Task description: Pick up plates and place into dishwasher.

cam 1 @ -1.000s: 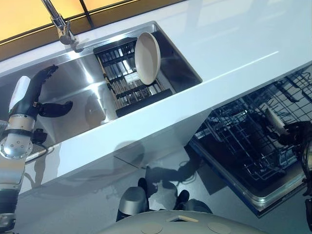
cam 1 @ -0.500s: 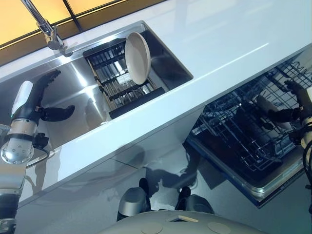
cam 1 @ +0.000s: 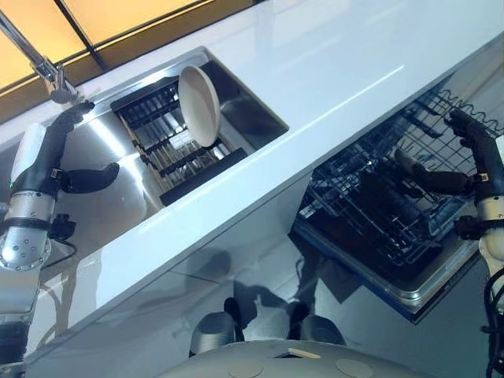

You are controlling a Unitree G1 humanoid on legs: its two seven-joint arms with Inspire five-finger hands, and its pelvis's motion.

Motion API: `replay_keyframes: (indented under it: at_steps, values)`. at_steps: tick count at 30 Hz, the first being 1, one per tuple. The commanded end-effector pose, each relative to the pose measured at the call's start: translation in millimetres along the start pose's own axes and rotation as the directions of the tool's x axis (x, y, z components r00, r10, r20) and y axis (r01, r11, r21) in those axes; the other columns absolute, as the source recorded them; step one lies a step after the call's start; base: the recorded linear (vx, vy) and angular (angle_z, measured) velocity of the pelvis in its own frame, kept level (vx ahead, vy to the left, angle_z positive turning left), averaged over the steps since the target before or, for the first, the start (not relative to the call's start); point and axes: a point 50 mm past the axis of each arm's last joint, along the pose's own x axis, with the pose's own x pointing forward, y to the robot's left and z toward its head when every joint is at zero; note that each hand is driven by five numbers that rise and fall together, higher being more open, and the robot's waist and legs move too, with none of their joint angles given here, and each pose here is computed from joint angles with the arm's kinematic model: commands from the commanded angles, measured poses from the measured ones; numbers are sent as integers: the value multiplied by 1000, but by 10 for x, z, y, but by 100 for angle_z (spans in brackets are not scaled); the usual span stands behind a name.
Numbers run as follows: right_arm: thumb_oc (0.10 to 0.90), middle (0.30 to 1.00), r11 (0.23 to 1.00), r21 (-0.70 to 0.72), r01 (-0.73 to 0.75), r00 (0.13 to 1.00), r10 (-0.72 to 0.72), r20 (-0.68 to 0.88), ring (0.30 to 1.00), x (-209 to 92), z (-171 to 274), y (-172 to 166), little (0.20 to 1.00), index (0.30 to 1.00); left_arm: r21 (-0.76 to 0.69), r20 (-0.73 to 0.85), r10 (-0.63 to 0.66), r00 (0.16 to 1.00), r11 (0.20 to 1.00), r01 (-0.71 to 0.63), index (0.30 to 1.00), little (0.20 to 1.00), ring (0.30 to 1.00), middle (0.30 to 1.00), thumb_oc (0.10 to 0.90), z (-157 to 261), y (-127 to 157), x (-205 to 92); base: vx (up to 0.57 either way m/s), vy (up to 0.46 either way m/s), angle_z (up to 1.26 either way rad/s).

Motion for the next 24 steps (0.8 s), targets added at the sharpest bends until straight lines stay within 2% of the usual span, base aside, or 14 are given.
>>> replay_keyframes:
  at_steps: [1, 3, 9, 13, 19, 24]
  values:
    - [800, 900, 958, 257, -125, 958, 50, 282, 900, 17, 437, 36, 900, 900, 121, 230, 190, 955, 968, -221, 900, 900, 900, 900, 800, 403, 537, 142, -111, 114, -6]
    - [800, 900, 892, 363, -269, 935, 151, 321, 900, -46, 413, 245, 900, 900, 157, 244, 196, 950, 958, -239, 900, 900, 900, 900, 800, 445, 603, 183, -103, 101, -11]
    - [800, 900, 769, 379, -515, 841, 368, 397, 900, -127, 427, 647, 900, 900, 237, 255, 209, 944, 933, -271, 900, 900, 900, 900, 800, 550, 819, 356, -69, 98, -18]
    - [800, 900, 704, 364, -609, 786, 478, 392, 900, -190, 403, 867, 900, 900, 305, 252, 207, 945, 910, -280, 900, 900, 900, 900, 800, 628, 982, 505, -33, 82, -14]
    - [800, 900, 608, 334, -720, 693, 655, 301, 900, -350, 251, 1174, 900, 900, 423, 235, 209, 949, 857, -293, 900, 900, 900, 900, 800, 735, 1188, 702, -12, 61, -10]
    - [800, 900, 536, 283, -795, 602, 755, 259, 900, -487, 192, 1345, 900, 900, 564, 187, 164, 968, 789, -243, 900, 900, 900, 900, 800, 733, 1232, 866, 8, 32, -13]
